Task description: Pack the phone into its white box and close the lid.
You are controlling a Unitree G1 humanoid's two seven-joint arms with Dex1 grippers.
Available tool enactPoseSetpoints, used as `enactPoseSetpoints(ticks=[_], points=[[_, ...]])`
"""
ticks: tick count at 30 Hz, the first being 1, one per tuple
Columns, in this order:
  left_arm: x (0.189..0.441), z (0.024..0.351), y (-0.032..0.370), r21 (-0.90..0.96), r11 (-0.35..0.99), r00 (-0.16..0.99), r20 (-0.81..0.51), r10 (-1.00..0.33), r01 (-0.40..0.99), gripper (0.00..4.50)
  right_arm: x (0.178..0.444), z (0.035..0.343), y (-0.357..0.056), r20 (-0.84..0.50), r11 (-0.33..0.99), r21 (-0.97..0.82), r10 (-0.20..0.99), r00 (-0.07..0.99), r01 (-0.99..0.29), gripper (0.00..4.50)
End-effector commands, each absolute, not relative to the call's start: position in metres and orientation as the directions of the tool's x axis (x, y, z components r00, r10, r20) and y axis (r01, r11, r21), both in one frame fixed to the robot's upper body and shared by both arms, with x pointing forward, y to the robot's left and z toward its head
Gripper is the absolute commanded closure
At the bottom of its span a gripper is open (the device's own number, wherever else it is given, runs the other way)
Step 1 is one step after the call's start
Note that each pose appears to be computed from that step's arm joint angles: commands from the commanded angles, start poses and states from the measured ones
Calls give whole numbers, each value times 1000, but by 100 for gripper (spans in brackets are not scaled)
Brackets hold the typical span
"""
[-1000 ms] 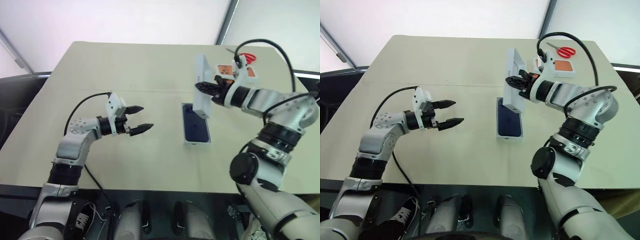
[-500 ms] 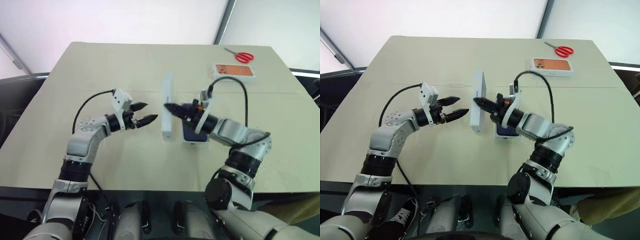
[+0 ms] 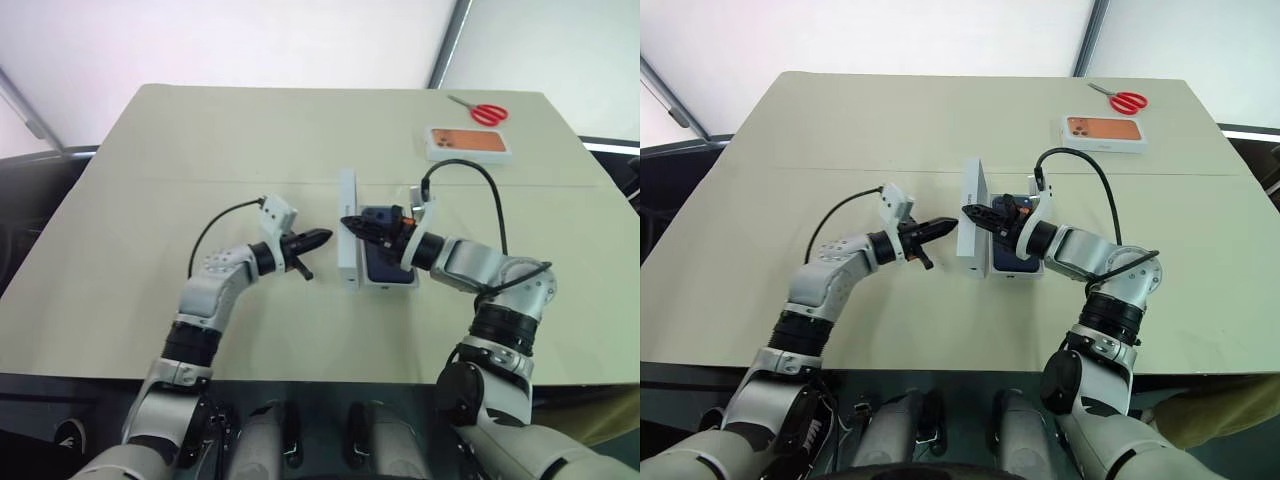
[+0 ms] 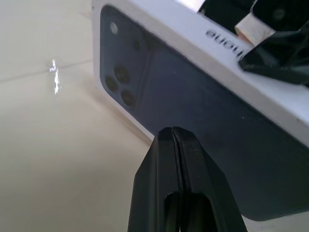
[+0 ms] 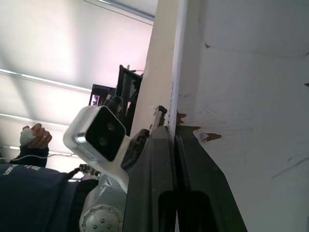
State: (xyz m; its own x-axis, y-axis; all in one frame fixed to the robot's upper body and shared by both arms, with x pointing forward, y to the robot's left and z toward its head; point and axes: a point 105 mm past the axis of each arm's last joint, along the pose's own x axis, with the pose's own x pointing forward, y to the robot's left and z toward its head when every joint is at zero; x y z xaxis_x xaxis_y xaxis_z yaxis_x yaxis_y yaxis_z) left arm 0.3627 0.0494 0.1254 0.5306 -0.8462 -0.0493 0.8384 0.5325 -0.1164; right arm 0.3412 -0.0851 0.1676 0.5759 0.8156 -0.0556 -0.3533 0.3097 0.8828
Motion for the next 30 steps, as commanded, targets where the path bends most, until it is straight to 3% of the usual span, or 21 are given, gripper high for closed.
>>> enactPoseSetpoints(ticks=[1, 2, 6, 14, 17, 22, 27, 30], points=[[368, 138, 38, -60, 522, 522, -16, -853, 851, 450, 340, 172, -87, -38, 303, 874, 822, 568, -381, 388], [369, 137, 36, -68, 525, 525, -18, -851, 848, 450, 341, 172, -89, -40, 306, 874, 819, 573, -376, 363], [367, 139, 25, -44, 495, 495, -10, -869, 868, 450, 347, 181, -104, -53, 381, 828, 783, 620, -411, 157], [370, 140, 11, -82, 482, 483, -9, -876, 872, 450, 360, 192, -172, -69, 626, 614, 649, 758, -480, 157], [367, 142, -5, -80, 453, 454, -8, -891, 888, 450, 371, 201, -197, -64, 773, 402, 558, 828, -490, 157], [362, 139, -24, -92, 415, 416, -11, -909, 905, 450, 382, 205, -214, -15, 852, 292, 458, 889, -434, 157], [364, 143, -11, -59, 429, 429, -18, -903, 901, 450, 381, 188, -211, -78, 893, -93, 435, 897, -441, 157], [368, 142, 5, -56, 464, 463, -32, -886, 884, 450, 382, 180, -209, -85, 890, -76, 443, 893, -449, 242]])
